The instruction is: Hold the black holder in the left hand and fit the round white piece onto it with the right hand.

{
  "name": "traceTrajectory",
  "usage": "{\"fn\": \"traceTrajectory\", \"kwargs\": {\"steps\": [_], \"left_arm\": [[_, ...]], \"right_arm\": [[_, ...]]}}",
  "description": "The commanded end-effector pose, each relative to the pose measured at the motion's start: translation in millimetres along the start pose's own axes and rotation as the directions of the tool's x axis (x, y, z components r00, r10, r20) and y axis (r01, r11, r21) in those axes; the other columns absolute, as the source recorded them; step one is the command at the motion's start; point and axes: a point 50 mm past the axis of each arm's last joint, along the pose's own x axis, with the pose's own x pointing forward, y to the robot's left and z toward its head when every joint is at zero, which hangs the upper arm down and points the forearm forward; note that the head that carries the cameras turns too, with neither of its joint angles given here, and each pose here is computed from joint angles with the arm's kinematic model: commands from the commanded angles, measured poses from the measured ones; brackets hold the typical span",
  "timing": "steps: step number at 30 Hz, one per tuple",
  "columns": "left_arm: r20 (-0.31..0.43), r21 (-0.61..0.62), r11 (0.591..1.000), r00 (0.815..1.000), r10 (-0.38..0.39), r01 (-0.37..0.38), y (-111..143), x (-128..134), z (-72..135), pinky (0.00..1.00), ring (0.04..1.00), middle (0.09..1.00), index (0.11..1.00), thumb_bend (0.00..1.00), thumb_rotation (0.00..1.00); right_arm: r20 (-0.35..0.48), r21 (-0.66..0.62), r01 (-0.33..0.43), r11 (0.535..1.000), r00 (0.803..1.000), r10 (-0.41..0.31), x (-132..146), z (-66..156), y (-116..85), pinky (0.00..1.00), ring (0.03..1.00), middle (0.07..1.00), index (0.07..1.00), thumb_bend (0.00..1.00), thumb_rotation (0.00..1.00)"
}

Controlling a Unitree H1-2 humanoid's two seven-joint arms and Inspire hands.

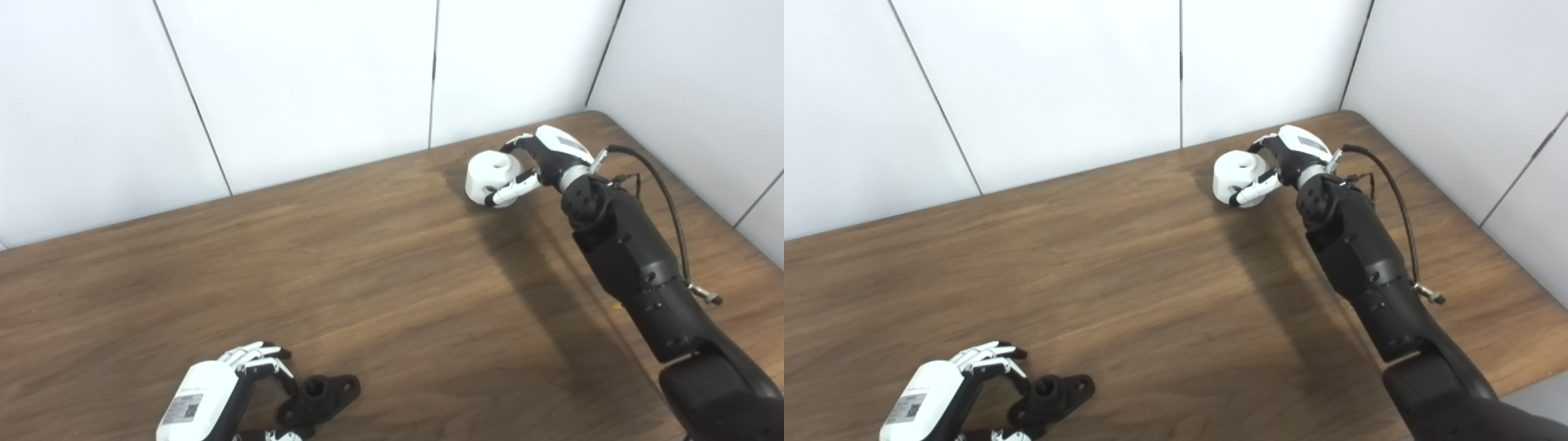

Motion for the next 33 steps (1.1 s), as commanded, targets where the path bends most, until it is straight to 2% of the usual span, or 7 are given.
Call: {"fn": "traceTrajectory", "kwargs": {"steps": [1,12,17,18,19,24,33], "left_arm": [[-0.058,0.033,0.996,0.995,-0.078,0.080,-9,-10,-10,0.83,0.841,0.774,0.487,0.52,0.05],[-0.056,0.034,0.996,0.995,-0.079,0.081,-10,-9,-9,0.82,0.853,0.788,0.487,0.52,0.05],[-0.058,0.032,0.996,0.995,-0.080,0.082,-9,-9,-8,0.83,0.853,0.789,0.487,0.52,0.05],[-0.060,0.032,0.996,0.995,-0.082,0.085,-9,-9,-8,0.83,0.853,0.789,0.487,0.52,0.05],[-0.061,0.032,0.996,0.995,-0.084,0.086,-9,-9,-8,0.83,0.855,0.790,0.487,0.52,0.05],[-0.058,0.036,0.996,0.995,-0.085,0.087,-10,-9,-8,0.83,0.852,0.788,0.487,0.52,0.05],[-0.056,0.030,0.996,0.995,-0.086,0.087,-10,-8,-4,0.83,0.851,0.787,0.487,0.52,0.05]], "right_arm": [[0.030,-0.014,0.098,0.995,0.995,-0.098,1,8,-32,1.00,1.000,0.929,0.764,0.88,0.34],[0.047,-0.005,0.123,0.992,0.991,-0.122,-1,10,-31,1.00,1.000,0.896,0.670,0.86,0.32],[0.072,0.026,0.158,0.987,0.985,-0.160,-1,9,-30,1.00,1.000,0.874,0.602,0.84,0.25],[0.080,0.030,0.169,0.985,0.982,-0.171,-1,9,-30,1.00,1.000,0.862,0.526,0.63,0.18],[0.085,0.032,0.175,0.984,0.980,-0.178,-1,9,-30,1.00,1.000,0.853,0.501,0.56,0.16],[0.131,0.045,0.232,0.972,0.963,-0.236,-4,7,-28,1.00,0.976,0.813,0.484,0.53,0.14],[0.166,0.038,0.252,0.967,0.953,-0.255,-10,5,-30,1.00,0.968,0.804,0.482,0.52,0.13]]}}
